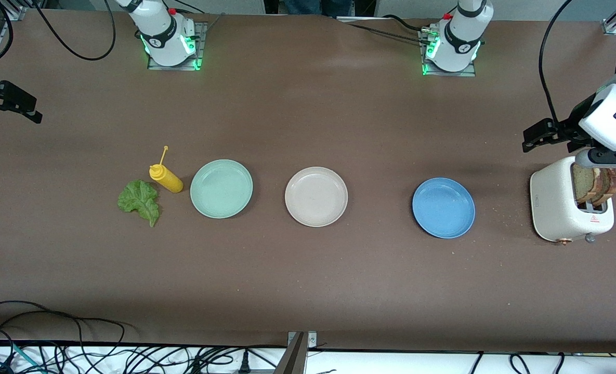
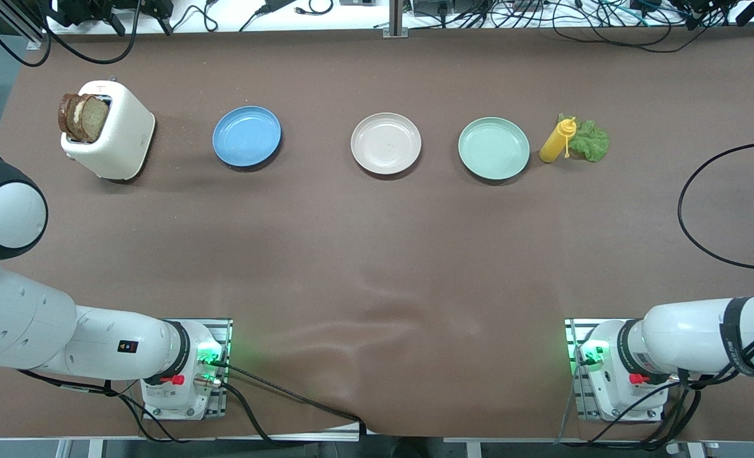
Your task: Make sandwich on beige plate with both arms
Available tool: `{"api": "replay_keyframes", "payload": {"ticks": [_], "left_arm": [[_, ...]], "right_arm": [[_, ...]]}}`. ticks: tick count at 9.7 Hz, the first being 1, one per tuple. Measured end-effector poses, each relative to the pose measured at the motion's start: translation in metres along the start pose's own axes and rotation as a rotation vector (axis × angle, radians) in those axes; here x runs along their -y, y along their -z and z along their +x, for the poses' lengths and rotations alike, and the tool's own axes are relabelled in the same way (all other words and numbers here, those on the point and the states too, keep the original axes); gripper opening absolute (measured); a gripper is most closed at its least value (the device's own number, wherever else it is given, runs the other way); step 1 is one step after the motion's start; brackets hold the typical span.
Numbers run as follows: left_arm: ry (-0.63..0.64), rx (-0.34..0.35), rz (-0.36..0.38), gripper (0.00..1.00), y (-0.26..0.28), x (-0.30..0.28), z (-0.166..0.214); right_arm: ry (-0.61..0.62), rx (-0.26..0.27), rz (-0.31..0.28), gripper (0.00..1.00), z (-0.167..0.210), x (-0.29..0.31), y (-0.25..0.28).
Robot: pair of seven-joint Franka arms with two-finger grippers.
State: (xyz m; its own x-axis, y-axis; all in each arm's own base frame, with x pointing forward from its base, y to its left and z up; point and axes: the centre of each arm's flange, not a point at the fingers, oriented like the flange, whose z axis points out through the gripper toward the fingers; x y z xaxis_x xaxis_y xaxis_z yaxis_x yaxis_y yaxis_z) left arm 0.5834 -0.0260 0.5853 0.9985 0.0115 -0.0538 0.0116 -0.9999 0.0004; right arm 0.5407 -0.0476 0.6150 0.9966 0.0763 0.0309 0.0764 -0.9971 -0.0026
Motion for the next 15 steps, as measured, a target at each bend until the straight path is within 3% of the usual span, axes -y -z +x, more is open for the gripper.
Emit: {"api": "replay_keyframes", "payload": {"ticks": [15], "left_arm": [[0.0, -0.002, 0.0, 1.0, -0.0029, -0.0002, 0.0027]], "right_arm": [[0.0, -0.002, -0.001, 1.0, 0.0012, 0.0071, 0.0013]]}}
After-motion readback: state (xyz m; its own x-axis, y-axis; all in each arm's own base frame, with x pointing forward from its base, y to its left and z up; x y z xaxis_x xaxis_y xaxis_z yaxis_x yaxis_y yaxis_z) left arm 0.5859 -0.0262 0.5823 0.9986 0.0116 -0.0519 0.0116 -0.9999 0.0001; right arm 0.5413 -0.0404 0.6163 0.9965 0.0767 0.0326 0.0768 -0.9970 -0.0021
